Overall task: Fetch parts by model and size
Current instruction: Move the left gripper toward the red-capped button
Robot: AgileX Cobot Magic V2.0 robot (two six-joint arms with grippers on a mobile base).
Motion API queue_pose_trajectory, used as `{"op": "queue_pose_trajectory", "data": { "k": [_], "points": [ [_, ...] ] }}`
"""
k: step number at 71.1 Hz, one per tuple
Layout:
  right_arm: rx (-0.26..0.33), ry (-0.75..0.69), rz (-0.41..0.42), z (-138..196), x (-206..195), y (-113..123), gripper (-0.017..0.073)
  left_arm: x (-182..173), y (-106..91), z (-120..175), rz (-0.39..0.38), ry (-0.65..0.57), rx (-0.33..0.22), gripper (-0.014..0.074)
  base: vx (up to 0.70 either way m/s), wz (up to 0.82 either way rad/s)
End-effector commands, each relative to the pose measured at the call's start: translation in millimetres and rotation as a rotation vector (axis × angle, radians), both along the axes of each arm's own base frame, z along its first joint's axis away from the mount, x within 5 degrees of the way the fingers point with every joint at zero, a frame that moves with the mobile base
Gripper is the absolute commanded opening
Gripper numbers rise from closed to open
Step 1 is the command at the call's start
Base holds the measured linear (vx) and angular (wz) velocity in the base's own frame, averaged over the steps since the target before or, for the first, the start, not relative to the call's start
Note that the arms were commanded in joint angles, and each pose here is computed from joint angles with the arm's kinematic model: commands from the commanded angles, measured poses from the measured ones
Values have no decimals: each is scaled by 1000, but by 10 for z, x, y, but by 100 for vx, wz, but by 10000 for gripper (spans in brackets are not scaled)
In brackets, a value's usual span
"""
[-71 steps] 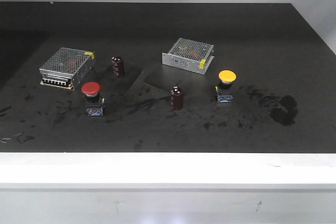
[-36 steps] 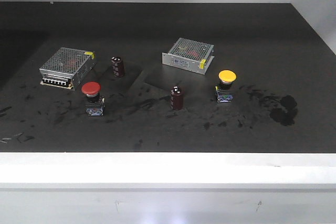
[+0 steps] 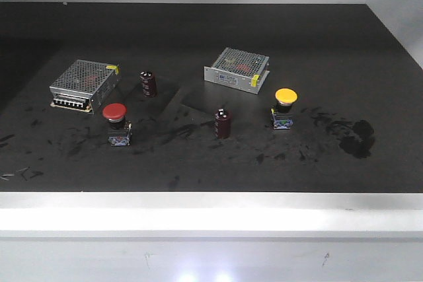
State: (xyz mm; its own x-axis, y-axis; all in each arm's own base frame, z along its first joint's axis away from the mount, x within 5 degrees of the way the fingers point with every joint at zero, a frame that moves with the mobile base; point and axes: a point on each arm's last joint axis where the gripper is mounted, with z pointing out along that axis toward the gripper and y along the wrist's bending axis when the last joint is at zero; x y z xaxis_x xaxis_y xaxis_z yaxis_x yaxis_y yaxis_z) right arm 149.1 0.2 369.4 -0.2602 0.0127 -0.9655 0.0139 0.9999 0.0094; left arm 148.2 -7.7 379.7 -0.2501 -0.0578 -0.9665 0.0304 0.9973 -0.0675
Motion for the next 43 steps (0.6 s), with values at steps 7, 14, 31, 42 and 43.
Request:
{"op": "queue_pose_trajectory", "data": {
  "k": [7,14,31,42,43],
  "points": [
    [-2,54,-2,6,90,-1,-10,107,-24,7,-8,47,-12,-6,0,0],
    [-4,111,-5,-57,128,-3,-10,123,-25,-4,-8,54,-13,-6,0,0],
    [-10,133,-6,-80,136,-4,-5,109,-23,-56,-7,114,-6,-3,0,0],
    [-7,133,-5,-80,136,-3,62,133,-27,-61,-16,115,17,46,0,0],
    [-7,134,-5,-81,135,-3,73,133,-27,-59,-16,113,17,55,0,0]
  ]
}}
